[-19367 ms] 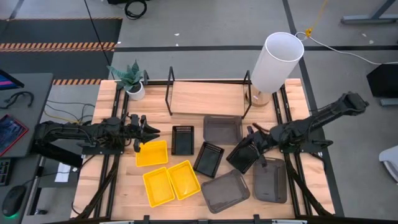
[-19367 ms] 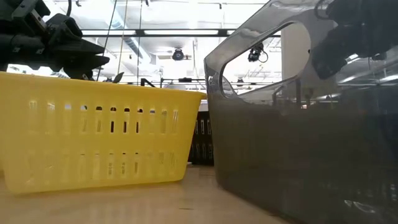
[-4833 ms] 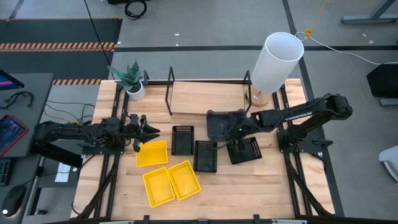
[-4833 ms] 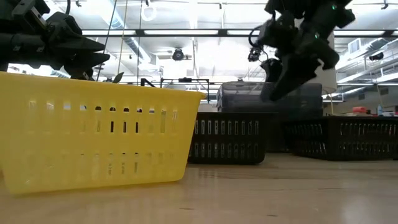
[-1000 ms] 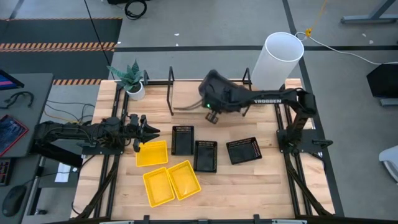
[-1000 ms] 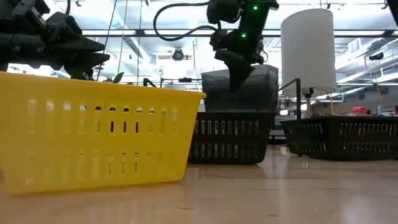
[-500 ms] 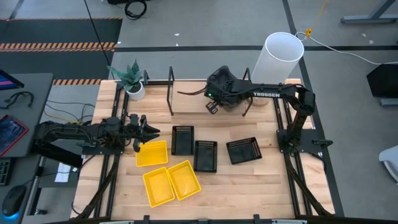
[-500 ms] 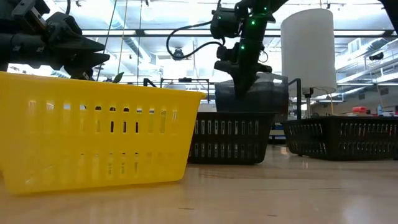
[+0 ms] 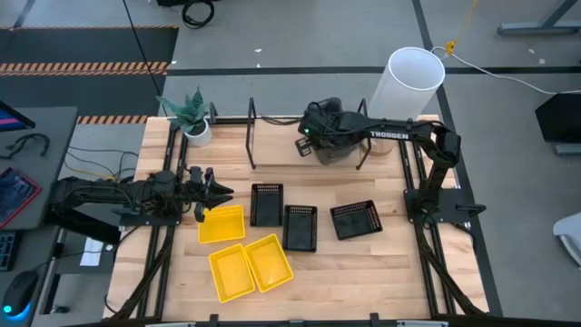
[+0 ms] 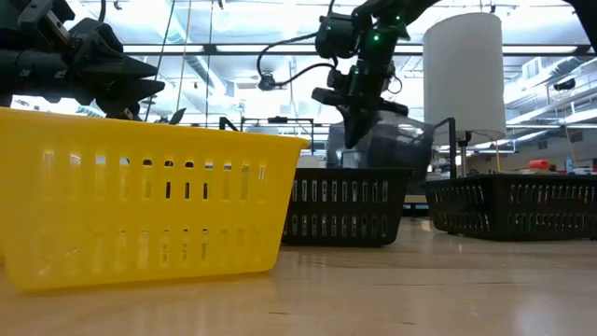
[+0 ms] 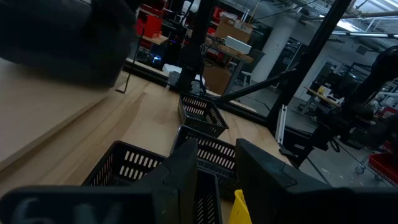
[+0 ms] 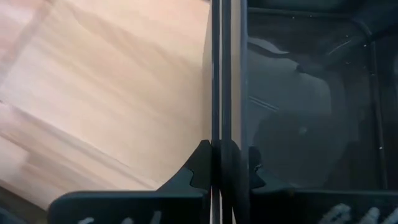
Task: Stack baskets on shelf by color
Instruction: Put the stacked gray bins on the shelf
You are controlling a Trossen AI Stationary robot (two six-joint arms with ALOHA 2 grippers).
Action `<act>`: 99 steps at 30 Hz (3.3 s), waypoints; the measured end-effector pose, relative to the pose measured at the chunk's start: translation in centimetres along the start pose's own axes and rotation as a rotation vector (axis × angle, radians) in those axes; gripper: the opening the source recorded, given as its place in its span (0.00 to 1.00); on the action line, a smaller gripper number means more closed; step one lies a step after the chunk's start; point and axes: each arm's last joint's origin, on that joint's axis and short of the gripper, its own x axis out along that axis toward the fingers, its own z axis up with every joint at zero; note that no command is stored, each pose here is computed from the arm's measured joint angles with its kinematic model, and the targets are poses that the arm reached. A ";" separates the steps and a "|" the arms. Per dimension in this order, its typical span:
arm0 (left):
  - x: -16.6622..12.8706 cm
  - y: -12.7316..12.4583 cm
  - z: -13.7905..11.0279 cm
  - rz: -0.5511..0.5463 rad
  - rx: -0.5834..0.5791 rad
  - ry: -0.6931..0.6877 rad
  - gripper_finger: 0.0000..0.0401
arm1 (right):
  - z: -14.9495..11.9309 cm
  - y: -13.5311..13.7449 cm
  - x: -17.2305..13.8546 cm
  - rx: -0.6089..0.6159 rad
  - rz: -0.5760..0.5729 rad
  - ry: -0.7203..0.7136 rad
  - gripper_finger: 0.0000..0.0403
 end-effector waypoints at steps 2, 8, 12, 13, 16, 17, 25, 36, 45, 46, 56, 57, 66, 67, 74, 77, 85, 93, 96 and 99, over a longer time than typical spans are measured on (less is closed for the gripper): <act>0.0 0.0 0.0 0.000 0.001 0.000 0.29 | 0.4 0.0 0.1 0.020 0.036 -0.010 0.05; 0.0 0.0 0.0 0.000 0.000 0.000 0.29 | 0.1 -0.3 0.1 0.119 0.001 0.024 0.05; 0.0 0.0 0.0 0.000 0.000 0.000 0.29 | 0.2 -0.3 0.1 0.180 0.001 0.016 0.05; 0.0 0.0 0.0 0.000 0.000 0.000 0.29 | 0.2 -0.3 0.1 0.196 -0.002 0.013 0.05; 0.0 0.0 0.0 0.000 0.000 0.000 0.29 | 0.2 -0.3 0.1 0.240 -0.004 0.012 0.05; 0.0 0.0 0.0 0.000 0.000 0.000 0.29 | 0.1 -0.3 0.1 0.253 -0.003 0.012 0.05; 0.0 0.0 0.0 0.000 0.000 0.000 0.29 | -0.2 0.2 -0.2 0.302 0.003 0.006 0.05; 0.0 0.0 0.0 0.000 0.000 0.000 0.29 | -0.1 -0.3 -0.1 0.315 -0.042 -0.002 0.10; 0.0 0.0 0.0 0.000 0.000 0.000 0.29 | 0.2 -0.9 0.1 0.309 -0.061 0.002 0.25; 0.0 0.0 0.0 0.000 0.001 0.000 0.29 | 0.2 -0.9 0.2 0.312 -0.062 0.002 0.28; 0.0 0.0 0.0 0.000 0.000 0.000 0.29 | 1.7 -1.2 -0.3 0.291 -0.055 -0.052 0.49; 0.0 0.0 0.0 0.000 0.000 0.000 0.29 | 2.0 -1.1 -0.7 0.278 -0.050 -0.063 0.51; 0.0 0.0 0.0 0.000 0.001 0.000 0.29 | 4.2 0.0 -4.1 0.119 -0.035 -0.198 0.56; 0.0 0.0 0.0 0.000 0.000 0.000 0.29 | 4.3 0.3 -4.2 0.068 -0.028 -0.217 0.56; 0.0 0.0 0.0 0.000 0.001 0.000 0.29 | 3.8 0.0 -2.6 -0.251 -0.142 -0.263 0.55; 0.0 0.0 0.0 0.000 0.000 0.000 0.29 | 3.8 -0.6 -1.7 -0.269 -0.167 -0.252 0.55; 0.0 0.0 0.0 0.000 0.000 0.000 0.29 | 3.8 -2.0 -0.1 -0.278 -0.186 -0.212 0.55; 0.0 0.0 0.0 0.000 0.000 0.000 0.29 | 4.3 -2.8 0.1 -0.257 -0.220 -0.219 0.55; 0.0 0.0 0.0 0.000 0.000 0.000 0.29 | 4.6 -2.7 -0.2 -0.271 -0.219 -0.223 0.55; 0.0 0.0 0.0 0.000 0.000 0.000 0.29 | 5.6 -2.2 -1.3 -0.295 -0.199 -0.268 0.55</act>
